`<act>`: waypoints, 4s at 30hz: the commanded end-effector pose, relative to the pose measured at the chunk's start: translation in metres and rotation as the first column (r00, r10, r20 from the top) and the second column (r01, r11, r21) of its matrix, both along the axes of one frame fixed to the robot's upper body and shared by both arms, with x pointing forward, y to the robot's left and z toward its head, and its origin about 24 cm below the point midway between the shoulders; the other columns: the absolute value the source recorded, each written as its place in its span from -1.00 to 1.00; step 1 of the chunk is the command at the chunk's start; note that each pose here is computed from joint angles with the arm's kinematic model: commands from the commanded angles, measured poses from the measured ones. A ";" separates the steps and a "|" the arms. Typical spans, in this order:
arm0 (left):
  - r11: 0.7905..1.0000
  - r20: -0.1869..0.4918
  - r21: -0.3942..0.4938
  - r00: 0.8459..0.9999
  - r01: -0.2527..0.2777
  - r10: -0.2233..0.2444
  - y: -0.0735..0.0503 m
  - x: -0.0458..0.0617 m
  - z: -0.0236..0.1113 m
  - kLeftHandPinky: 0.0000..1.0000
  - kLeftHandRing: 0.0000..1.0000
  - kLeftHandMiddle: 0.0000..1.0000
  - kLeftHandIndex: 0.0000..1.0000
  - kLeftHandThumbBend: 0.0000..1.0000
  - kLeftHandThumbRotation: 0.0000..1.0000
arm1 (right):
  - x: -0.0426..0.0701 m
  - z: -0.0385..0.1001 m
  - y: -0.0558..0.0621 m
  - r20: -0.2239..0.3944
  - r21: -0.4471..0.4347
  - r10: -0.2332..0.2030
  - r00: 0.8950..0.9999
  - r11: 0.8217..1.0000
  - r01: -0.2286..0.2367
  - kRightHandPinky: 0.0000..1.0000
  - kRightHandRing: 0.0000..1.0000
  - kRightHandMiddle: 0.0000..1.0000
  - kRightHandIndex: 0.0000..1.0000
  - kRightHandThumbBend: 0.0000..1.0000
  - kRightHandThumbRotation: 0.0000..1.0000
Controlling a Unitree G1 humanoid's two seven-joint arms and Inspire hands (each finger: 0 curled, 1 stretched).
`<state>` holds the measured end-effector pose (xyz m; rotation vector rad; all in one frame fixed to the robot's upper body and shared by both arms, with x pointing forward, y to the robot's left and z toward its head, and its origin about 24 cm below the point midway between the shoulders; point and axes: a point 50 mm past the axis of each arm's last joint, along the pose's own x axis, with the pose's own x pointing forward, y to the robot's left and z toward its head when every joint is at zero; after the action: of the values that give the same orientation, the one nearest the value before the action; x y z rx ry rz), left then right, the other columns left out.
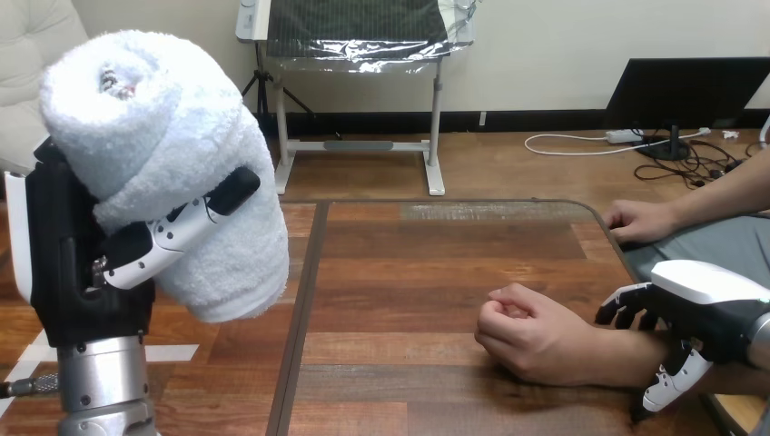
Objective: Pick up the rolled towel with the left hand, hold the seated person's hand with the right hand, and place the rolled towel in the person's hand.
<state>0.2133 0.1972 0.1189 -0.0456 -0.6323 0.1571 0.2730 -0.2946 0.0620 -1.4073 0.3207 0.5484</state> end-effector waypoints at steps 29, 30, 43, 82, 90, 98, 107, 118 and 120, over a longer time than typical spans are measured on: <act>0.999 0.107 -0.038 0.994 0.031 -0.027 -0.001 0.004 0.021 -0.66 -0.53 -0.36 -0.28 -0.12 -1.00 | -0.010 -0.028 0.004 -0.054 -0.043 0.013 0.998 0.999 -0.015 0.05 0.40 0.48 0.49 0.75 -0.75; 0.999 0.108 -0.038 0.994 0.031 -0.026 -0.001 0.003 0.021 -0.66 -0.53 -0.36 -0.28 -0.12 -1.00 | -0.010 -0.029 0.004 -0.051 -0.043 0.013 0.999 0.999 -0.015 0.05 0.40 0.47 0.49 0.75 -0.76; 0.999 0.120 -0.025 0.993 0.026 -0.023 0.000 0.003 0.022 -0.66 -0.53 -0.36 -0.27 -0.13 -1.00 | -0.011 -0.036 0.005 -0.051 -0.060 0.004 0.999 0.998 -0.007 -0.03 0.24 0.35 0.38 0.70 -0.91; 1.000 0.110 -0.027 0.994 0.013 -0.010 0.000 0.003 0.022 -0.67 -0.54 -0.37 -0.28 -0.17 -1.00 | -0.009 -0.047 0.005 0.034 -0.014 -0.084 0.996 0.996 0.085 -0.75 -0.61 -0.41 -0.23 0.69 -1.00; 0.999 0.105 -0.032 0.994 0.017 -0.014 -0.001 0.003 0.021 -0.68 -0.54 -0.37 -0.28 -0.16 -1.00 | -0.008 -0.046 0.006 0.047 0.017 -0.097 0.994 0.995 0.096 -0.72 -0.58 -0.39 -0.26 0.71 -1.00; 0.999 0.102 -0.029 0.995 0.018 -0.015 -0.001 0.004 0.020 -0.68 -0.55 -0.38 -0.29 -0.19 -1.00 | -0.007 -0.043 0.007 0.074 0.053 -0.107 0.992 0.993 0.103 -0.68 -0.55 -0.37 -0.26 0.76 -1.00; 0.999 0.093 -0.028 0.996 0.015 -0.013 -0.002 0.005 0.018 -0.68 -0.55 -0.38 -0.29 -0.17 -1.00 | -0.005 -0.036 0.008 0.089 0.075 -0.129 0.988 0.990 0.123 -0.61 -0.48 -0.30 -0.22 0.77 -1.00; 1.000 0.089 -0.007 0.996 0.001 0.000 -0.002 0.007 0.017 -0.68 -0.54 -0.38 -0.29 -0.15 -1.00 | -0.001 -0.027 0.008 0.137 0.141 -0.145 0.980 0.982 0.126 -0.57 -0.44 -0.28 -0.20 0.83 -1.00; 1.000 0.092 -0.001 0.996 0.000 0.000 -0.002 0.008 0.017 -0.68 -0.54 -0.38 -0.29 -0.14 -1.00 | 0.000 -0.025 0.008 0.142 0.149 -0.150 0.978 0.980 0.129 -0.57 -0.44 -0.28 -0.20 0.84 -1.00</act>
<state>0.2123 0.2019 0.1185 -0.0647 -0.6308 0.1838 0.2731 -0.2944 0.0431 -1.3707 0.2585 0.3536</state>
